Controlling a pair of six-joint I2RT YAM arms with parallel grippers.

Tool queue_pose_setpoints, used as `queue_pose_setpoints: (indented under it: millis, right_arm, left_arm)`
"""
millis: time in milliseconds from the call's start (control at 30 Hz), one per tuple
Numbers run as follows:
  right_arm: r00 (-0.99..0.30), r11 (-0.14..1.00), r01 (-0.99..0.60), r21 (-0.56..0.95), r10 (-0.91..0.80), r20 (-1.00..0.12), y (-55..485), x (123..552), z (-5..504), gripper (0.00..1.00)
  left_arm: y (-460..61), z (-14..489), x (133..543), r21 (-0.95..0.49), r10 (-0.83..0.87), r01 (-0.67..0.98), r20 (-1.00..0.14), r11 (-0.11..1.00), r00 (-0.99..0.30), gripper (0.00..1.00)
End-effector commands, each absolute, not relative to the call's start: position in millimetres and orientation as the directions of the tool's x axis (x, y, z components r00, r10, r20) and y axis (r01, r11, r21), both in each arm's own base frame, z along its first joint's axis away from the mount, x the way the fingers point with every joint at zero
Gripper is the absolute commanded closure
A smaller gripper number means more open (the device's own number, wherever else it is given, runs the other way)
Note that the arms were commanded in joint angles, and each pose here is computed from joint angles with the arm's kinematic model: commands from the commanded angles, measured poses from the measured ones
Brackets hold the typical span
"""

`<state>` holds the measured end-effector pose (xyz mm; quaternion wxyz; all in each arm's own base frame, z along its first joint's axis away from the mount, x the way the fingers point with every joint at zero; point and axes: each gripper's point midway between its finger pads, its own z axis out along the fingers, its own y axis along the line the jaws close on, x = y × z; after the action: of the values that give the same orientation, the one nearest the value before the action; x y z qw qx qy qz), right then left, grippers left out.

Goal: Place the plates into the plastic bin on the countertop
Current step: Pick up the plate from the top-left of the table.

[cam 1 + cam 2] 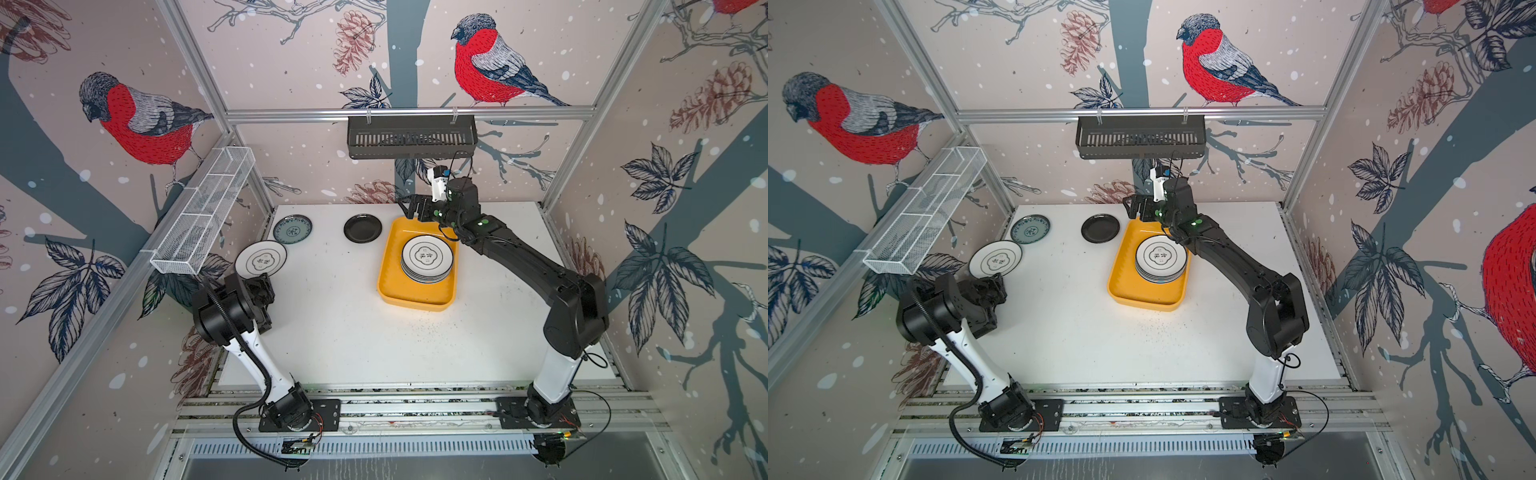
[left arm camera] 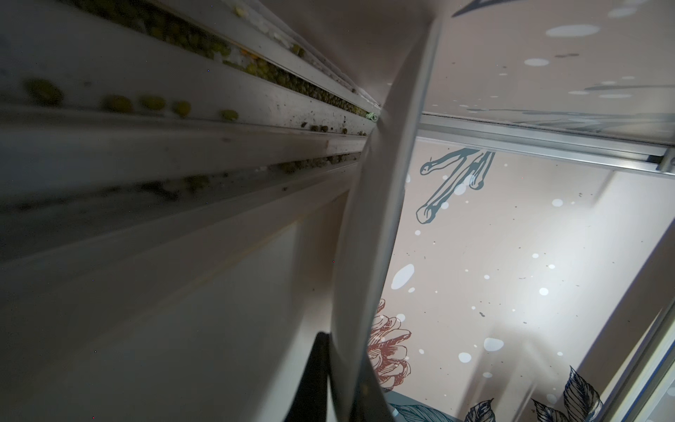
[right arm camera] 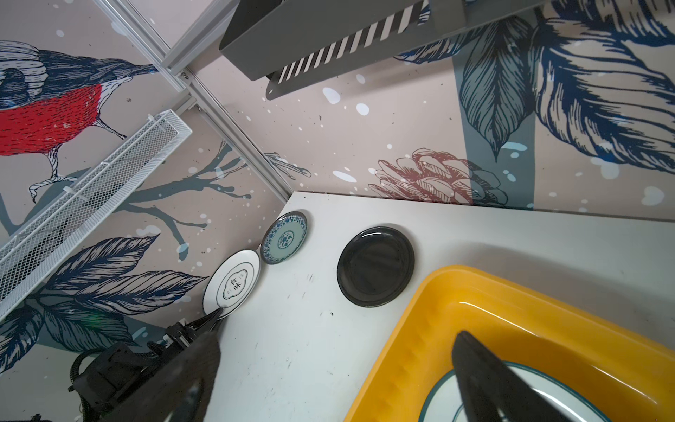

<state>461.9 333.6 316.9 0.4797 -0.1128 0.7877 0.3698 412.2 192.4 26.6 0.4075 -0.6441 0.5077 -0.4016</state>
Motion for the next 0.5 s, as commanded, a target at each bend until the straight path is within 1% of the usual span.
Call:
queue_pose_setpoints:
  millis: [0, 67, 133, 467]
  right_arm:
    - [-0.498, 0.691, -0.541, 0.479, 0.196, -0.845, 333, 462, 327, 0.00]
    - [-0.496, 0.691, -0.541, 0.480, 0.199, -0.845, 332, 462, 328, 0.00]
    - [-0.496, 0.691, -0.540, 0.481, 0.201, -0.845, 331, 462, 329, 0.00]
    - [-0.497, 0.692, -0.533, 0.487, 0.210, -0.842, 323, 449, 328, 0.00]
  left_arm:
    - [183, -10, 395, -0.855, -0.958, -0.443, 0.193, -0.271, 0.213, 0.94]
    - [181, -8, 394, -0.855, -0.961, -0.448, 0.186, -0.262, 0.207, 0.98]
    - [179, -7, 392, -0.854, -0.962, -0.452, 0.185, -0.258, 0.200, 1.00]
    - [157, 13, 382, -0.878, -0.976, -0.428, 0.173, -0.215, 0.135, 1.00]
